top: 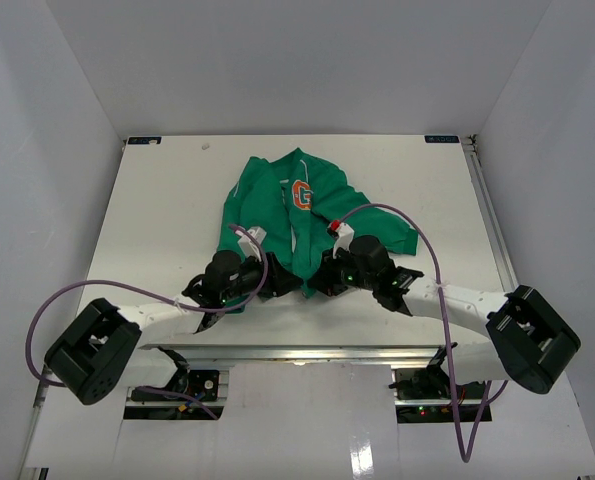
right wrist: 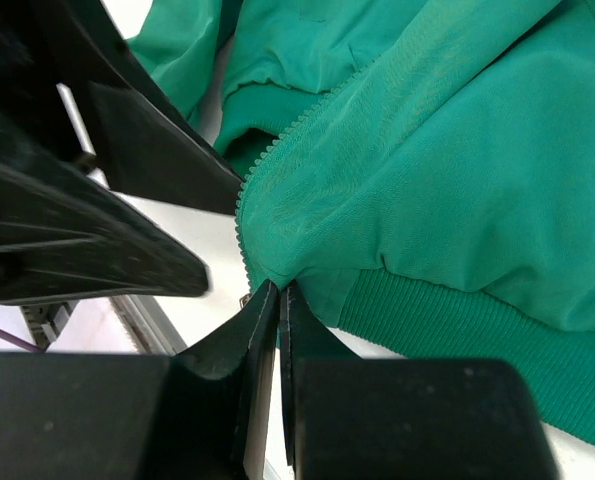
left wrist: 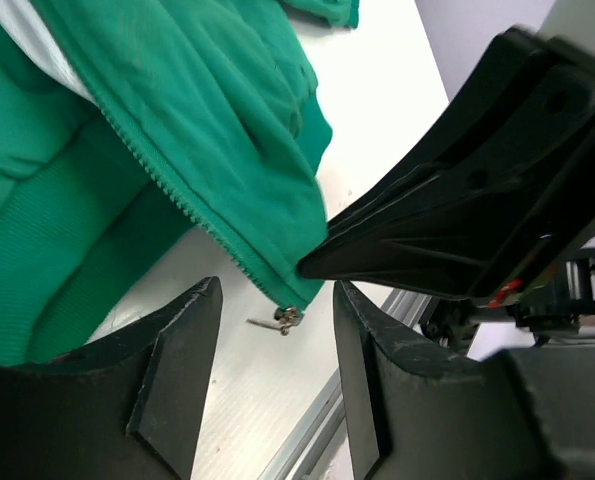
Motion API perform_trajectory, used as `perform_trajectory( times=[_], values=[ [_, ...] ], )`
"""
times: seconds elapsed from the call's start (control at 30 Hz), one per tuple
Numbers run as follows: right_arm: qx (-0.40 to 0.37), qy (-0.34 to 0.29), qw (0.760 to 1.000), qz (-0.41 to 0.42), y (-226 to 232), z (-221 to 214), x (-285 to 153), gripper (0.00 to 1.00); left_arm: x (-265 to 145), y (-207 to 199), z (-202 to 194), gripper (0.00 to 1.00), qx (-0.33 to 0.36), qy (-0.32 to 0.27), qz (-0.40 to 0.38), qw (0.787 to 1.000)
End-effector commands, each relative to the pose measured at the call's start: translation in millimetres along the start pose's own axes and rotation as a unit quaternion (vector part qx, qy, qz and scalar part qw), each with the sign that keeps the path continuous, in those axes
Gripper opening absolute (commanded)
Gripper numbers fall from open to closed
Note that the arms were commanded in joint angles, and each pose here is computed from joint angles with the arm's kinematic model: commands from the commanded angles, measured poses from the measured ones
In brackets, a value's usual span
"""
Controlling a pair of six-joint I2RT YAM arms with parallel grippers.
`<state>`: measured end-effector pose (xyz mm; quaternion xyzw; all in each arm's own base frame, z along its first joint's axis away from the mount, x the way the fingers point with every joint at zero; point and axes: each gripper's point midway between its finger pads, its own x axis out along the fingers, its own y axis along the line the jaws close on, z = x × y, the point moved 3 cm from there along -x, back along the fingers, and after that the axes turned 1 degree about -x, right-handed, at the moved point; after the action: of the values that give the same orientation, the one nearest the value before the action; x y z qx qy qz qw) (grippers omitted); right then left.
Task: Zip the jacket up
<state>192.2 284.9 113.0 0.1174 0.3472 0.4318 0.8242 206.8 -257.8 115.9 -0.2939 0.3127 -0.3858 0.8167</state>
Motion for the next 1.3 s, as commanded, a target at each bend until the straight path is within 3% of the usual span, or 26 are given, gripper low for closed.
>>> perform_trajectory(
  times=[0.0, 0.43, 0.5, 0.57, 0.73, 0.9, 1.27],
  values=[
    [0.004, -0.045, 0.998, 0.042, 16.8, 17.3, -3.6, 0.08, 3.9, -9.7, -6.3, 0.57, -0.009, 0.009, -0.05, 0.999],
    [0.004, -0.047, 0.997, 0.064, 20.2, 11.8, -3.9, 0.08, 8.1, -18.6, -6.2, 0.55, -0.006, -0.006, -0.105, 0.994],
    [-0.001, -0.044, 0.996, 0.072, 21.7, 10.2, -3.9, 0.09, 9.4, -19.9, -6.0, 0.45, -0.004, -0.007, -0.111, 0.994],
    [-0.006, -0.037, 0.997, 0.073, 21.3, 7.0, -4.8, 0.11, 9.8, -20.6, -5.6, 0.26, -0.003, -0.01, -0.116, 0.993],
    [-0.04, -0.028, 0.996, 0.078, 18.5, -2.5, -9.4, 0.26, 10.0, -21.5, -7.2, 0.01, 0.0, -0.002, -0.121, 0.993],
    [-0.077, -0.018, 0.991, 0.106, 24.3, -5.4, -13.4, 0.41, 8.9, -24.3, -7.9, 0.0, 0.006, 0.001, -0.13, 0.992],
    [-0.104, -0.02, 0.987, 0.124, 28.0, -5.9, -16.2, 0.45, 7.3, -32.5, -9.6, 0.0, 0.017, 0.004, -0.165, 0.986]
  ],
)
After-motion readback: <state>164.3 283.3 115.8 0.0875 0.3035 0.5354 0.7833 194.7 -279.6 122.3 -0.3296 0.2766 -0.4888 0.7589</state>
